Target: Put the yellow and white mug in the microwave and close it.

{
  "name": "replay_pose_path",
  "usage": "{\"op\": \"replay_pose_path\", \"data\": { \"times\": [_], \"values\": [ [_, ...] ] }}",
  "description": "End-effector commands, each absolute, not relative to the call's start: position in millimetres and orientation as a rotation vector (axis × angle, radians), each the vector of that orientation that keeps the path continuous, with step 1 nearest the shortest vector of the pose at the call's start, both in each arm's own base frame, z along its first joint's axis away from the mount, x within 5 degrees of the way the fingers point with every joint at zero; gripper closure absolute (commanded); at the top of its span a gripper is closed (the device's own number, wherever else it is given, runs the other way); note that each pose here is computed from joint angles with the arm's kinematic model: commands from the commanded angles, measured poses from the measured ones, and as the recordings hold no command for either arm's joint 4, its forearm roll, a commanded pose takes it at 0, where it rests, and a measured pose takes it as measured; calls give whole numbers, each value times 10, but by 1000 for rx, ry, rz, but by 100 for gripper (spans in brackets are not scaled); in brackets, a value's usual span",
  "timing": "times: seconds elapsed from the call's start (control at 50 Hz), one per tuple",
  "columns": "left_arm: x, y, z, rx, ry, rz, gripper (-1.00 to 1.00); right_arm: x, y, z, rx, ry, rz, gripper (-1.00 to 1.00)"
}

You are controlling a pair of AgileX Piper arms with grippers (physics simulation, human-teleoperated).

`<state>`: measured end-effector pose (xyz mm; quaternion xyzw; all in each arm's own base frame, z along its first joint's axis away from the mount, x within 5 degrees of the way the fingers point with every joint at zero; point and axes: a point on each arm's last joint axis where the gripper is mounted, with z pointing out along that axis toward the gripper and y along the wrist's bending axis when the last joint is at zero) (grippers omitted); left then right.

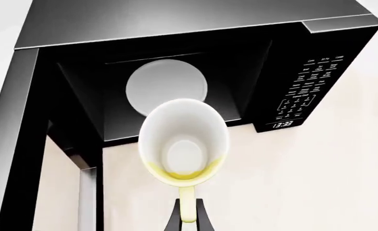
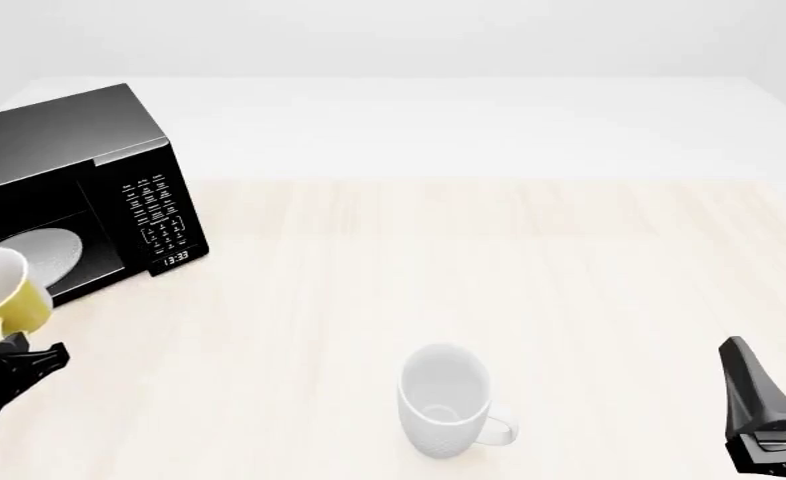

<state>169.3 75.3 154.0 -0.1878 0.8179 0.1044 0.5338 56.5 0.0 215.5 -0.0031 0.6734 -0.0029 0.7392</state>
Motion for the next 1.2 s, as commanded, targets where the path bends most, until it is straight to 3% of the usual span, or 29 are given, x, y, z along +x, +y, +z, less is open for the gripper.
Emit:
{"op": "replay_pose_path", "data": {
  "times": [0.02, 1.2],
  "values": [
    [1767, 824, 1475, -481, 1951, 250, 100, 565, 0, 2155, -7, 1478, -6, -100],
    [2231, 1055, 1457, -517, 1926, 232, 100, 565, 0, 2155, -7, 1478, -7, -100]
  ]
}}
